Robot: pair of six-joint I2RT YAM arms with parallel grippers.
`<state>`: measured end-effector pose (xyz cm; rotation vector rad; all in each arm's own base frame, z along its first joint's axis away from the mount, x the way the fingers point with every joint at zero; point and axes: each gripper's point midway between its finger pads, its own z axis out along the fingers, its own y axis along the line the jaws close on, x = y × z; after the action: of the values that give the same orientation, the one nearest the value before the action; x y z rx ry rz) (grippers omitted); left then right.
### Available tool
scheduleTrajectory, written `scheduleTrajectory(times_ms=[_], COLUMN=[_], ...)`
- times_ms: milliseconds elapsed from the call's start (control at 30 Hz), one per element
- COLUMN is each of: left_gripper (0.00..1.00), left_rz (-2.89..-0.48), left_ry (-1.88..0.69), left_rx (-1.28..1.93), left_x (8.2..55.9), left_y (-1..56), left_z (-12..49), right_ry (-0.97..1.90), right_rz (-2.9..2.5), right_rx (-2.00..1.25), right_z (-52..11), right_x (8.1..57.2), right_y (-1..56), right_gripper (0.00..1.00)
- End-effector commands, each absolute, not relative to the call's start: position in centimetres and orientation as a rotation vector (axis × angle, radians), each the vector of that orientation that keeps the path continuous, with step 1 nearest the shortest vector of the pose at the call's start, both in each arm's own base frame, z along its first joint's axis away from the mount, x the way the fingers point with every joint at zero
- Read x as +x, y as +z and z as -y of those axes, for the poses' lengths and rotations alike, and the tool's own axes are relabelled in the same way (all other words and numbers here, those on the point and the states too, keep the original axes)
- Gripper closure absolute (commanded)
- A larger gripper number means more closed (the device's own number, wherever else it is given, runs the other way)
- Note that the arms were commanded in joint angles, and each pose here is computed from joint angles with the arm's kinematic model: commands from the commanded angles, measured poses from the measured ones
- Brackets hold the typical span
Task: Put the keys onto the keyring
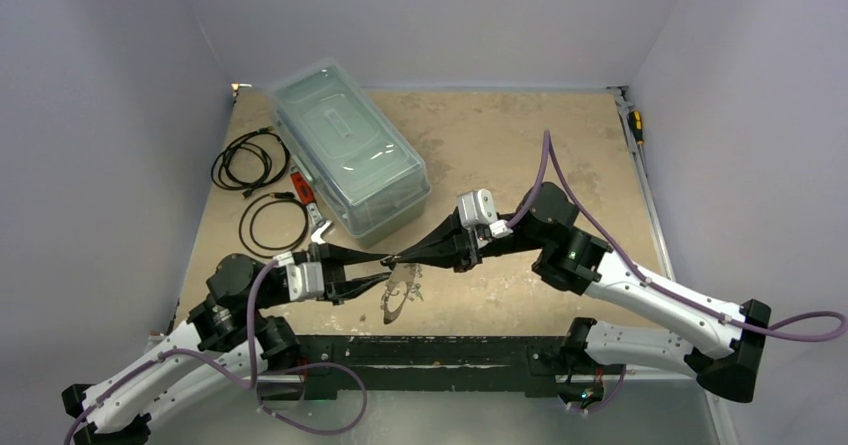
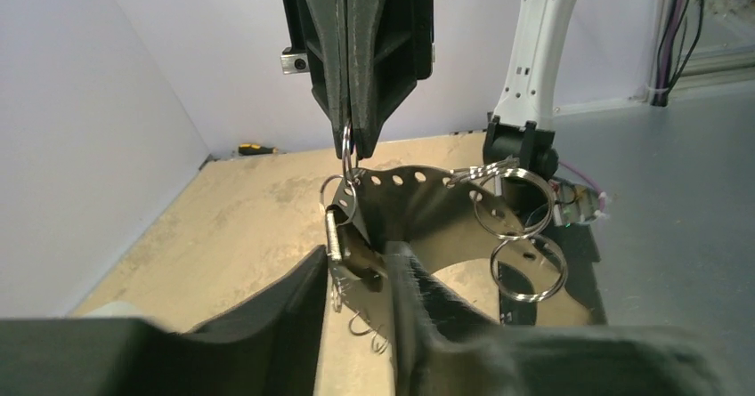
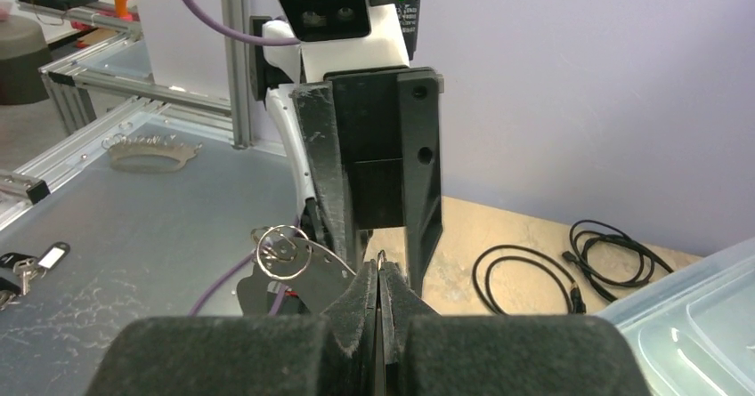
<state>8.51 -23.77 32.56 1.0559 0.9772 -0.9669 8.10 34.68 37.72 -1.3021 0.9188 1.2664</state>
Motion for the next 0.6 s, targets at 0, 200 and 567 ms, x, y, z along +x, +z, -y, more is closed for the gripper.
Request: scheduleTrajectory(times_ms=[0,200,567], left_gripper=[0.58,0.48,0.68], left_rz=[-0.943,-0.914,-0.888], left_ry=[-0.940,-0.935,-0.947], left_rx=[1.017,1.001,1.016], left_x=[8.7,8.4,7.9], left_y=[33.6,34.1,34.4], left_z=[23.1,22.6,22.6], right_ry=[1.276,1.285,1.306], right_rz=[-0.840,-0.865,-0.845], right_rx=[-1.303,-1.325,-1.321], right_z=[-34.4,-35.0,-35.7], right_x=[7.3,7.5,7.6], right_y=[39.2,38.2,38.3], right_gripper=[1.00,1.00,1.00])
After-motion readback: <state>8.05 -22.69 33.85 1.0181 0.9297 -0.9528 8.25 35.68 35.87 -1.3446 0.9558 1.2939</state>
